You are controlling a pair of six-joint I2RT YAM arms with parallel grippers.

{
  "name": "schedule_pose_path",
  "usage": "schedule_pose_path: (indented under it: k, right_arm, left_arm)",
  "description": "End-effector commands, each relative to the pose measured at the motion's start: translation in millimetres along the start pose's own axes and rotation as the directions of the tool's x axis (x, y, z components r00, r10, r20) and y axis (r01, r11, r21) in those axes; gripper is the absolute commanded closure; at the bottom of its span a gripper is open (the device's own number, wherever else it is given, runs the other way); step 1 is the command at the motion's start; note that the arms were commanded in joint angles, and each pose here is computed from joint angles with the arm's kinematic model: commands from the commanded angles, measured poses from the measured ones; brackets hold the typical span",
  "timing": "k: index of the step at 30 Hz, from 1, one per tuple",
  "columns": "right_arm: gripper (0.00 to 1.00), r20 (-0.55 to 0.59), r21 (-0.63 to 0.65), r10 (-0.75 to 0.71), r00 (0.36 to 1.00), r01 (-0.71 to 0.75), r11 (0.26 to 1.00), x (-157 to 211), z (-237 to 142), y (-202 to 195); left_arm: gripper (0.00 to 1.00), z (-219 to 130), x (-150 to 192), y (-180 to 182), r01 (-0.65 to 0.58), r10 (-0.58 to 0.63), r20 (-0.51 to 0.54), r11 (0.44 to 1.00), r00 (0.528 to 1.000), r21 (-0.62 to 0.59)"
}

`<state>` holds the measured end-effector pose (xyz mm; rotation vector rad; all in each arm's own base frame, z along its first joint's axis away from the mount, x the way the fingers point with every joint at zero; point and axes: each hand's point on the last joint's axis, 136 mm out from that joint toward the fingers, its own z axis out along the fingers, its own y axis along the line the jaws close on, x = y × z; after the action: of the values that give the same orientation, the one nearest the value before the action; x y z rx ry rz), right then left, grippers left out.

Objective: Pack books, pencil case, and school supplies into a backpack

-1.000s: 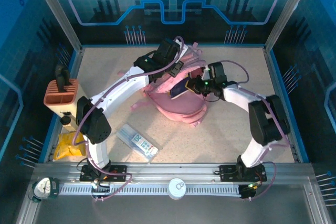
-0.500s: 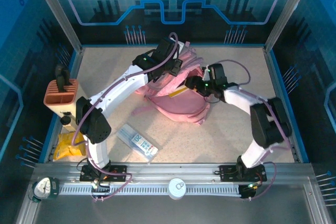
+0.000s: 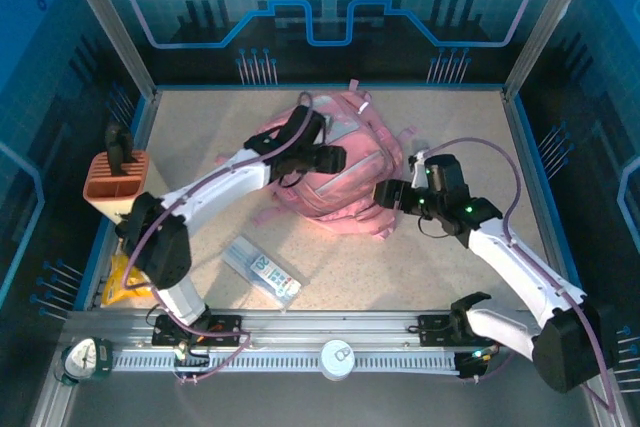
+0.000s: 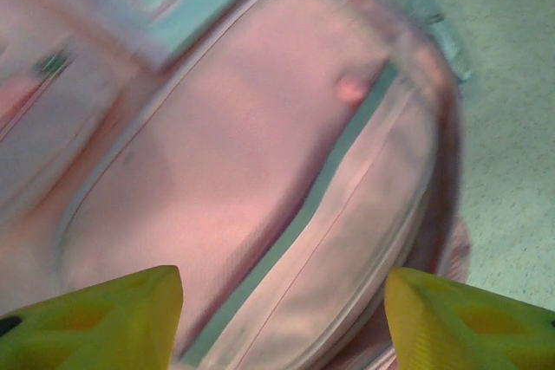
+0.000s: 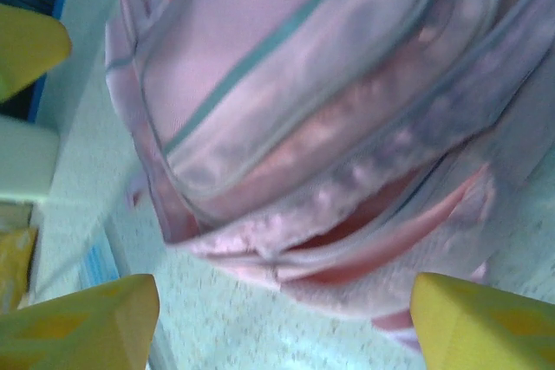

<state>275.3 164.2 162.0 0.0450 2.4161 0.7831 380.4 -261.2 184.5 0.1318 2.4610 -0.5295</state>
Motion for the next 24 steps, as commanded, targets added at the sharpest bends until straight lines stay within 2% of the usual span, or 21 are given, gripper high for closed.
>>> schedule_pose_path:
  k: [1,4,7,10,13,16,20,24]
  right_arm:
    - [0.22,-0.122,0.012,-0.053,0.991,0.055,0.998,36,10,3]
    - [0.22,-0.160,-0.016,-0.069,0.985,0.067,0.998,50,25,17]
    - [0.22,-0.175,-0.061,-0.059,0.983,0.049,0.997,60,43,34]
    - [0.23,-0.194,-0.068,-0.062,0.979,0.050,0.996,67,58,45]
    - [0.23,-0.186,-0.068,-0.073,0.980,0.061,0.996,68,66,51]
    - [0.23,-0.181,-0.038,-0.068,0.981,0.062,0.997,68,69,45]
    - [0.23,-0.166,-0.022,-0.067,0.984,0.064,0.998,63,74,41]
    - [0.23,-0.156,0.010,-0.054,0.986,0.056,0.998,53,82,31]
  left_arm:
    - [0.34,-31,-10,40,0.248,-0.249,0.116,0.968,0.962,0.020]
    - [0.31,-27,13,89,0.453,-0.451,0.116,0.891,0.885,0.013]
    - [0.30,-15,34,134,0.590,-0.582,0.127,0.806,0.803,-0.034]
    - [0.30,1,41,164,0.684,-0.677,0.113,0.729,0.727,-0.033]
    - [0.32,16,42,183,0.737,-0.731,0.104,0.676,0.675,-0.032]
    - [0.37,32,42,192,0.759,-0.753,0.103,0.651,0.650,-0.031]
    - [0.45,51,35,194,0.765,-0.762,0.092,0.644,0.641,-0.002]
    - [0.65,67,30,192,0.760,-0.759,0.067,0.650,0.647,0.023]
